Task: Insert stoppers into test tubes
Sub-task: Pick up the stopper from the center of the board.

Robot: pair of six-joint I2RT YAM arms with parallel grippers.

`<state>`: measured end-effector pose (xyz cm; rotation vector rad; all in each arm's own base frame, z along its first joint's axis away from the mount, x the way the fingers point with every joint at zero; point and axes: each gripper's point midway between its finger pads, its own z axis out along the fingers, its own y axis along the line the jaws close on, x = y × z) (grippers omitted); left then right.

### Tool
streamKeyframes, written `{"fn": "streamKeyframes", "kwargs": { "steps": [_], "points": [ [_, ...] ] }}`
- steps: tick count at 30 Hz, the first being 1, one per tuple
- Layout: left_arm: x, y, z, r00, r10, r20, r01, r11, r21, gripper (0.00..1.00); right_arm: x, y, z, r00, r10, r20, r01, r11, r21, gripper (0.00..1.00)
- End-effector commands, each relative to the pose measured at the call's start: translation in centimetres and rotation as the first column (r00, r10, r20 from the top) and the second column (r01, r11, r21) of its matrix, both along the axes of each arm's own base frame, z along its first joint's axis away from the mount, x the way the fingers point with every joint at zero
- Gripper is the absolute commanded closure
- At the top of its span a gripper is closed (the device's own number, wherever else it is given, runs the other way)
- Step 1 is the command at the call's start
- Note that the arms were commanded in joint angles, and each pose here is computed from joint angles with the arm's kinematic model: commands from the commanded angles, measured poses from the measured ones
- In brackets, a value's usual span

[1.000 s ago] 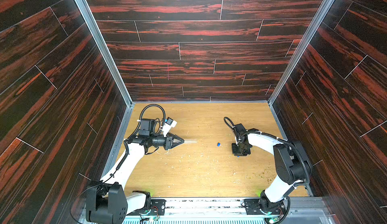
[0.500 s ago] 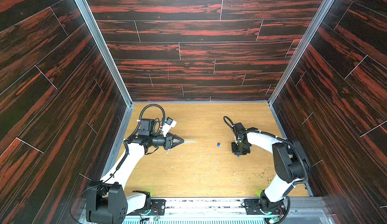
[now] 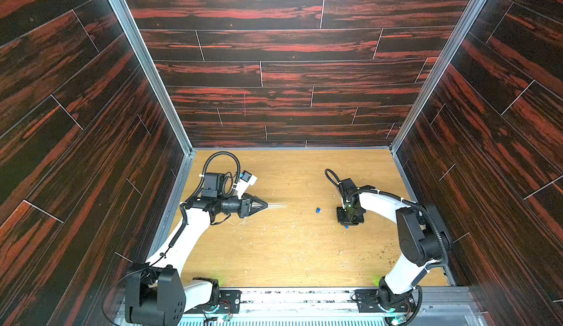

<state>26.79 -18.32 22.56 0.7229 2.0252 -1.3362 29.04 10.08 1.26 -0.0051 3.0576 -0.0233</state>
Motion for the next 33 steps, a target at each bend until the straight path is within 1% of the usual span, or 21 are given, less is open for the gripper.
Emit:
{"fn": "streamKeyframes", "kwargs": {
  "steps": [1,8,17,20,22,24,26,28,31,33],
  "points": [
    [-0.2,0.1,0.2,1.000,0.000,0.027,0.000,1.000,-0.002,1.00,-1.1,-0.7,-0.8,0.999,0.001,-0.054,-0.003,0.999,-0.036,0.74],
    [-0.2,0.2,0.2,1.000,0.001,0.028,-0.001,1.000,0.000,1.00,-1.0,-0.9,-0.4,0.999,-0.005,-0.041,0.004,0.999,-0.044,0.80],
    [-0.2,0.2,0.2,0.999,0.006,0.032,-0.006,1.000,0.003,1.00,-1.0,-0.8,0.1,1.000,-0.020,-0.023,0.019,0.999,-0.033,0.81],
    [0.0,0.3,0.1,0.999,0.012,0.042,-0.012,1.000,0.008,1.00,-0.7,-0.5,0.8,0.999,-0.040,-0.004,0.040,0.999,-0.001,0.81],
    [0.5,0.3,0.0,0.998,0.028,0.050,-0.029,0.999,0.018,1.00,-0.3,-0.1,1.6,0.997,-0.071,0.020,0.070,0.996,0.049,0.81],
    [1.5,0.5,-0.1,0.996,0.062,0.068,-0.064,0.997,0.038,1.00,0.3,0.6,2.7,0.991,-0.122,0.048,0.115,0.985,0.127,0.81],
    [2.7,0.6,-0.3,0.991,0.109,0.078,-0.114,0.992,0.060,1.00,0.9,1.3,4.0,0.982,-0.174,0.070,0.156,0.964,0.214,0.81],
    [3.7,0.3,-0.2,0.988,0.135,0.080,-0.141,0.987,0.074,1.00,1.6,2.0,5.1,0.969,-0.234,0.083,0.199,0.932,0.304,0.81],
    [4.5,-1.2,0.1,0.989,0.125,0.074,-0.131,0.987,0.091,1.00,2.4,3.5,6.7,0.942,-0.329,0.071,0.262,0.849,0.458,0.81],
    [4.9,-2.6,0.2,0.992,0.104,0.065,-0.110,0.989,0.101,1.00,2.8,4.6,7.4,0.922,-0.386,0.028,0.304,0.767,0.565,0.81]
  ]
}}
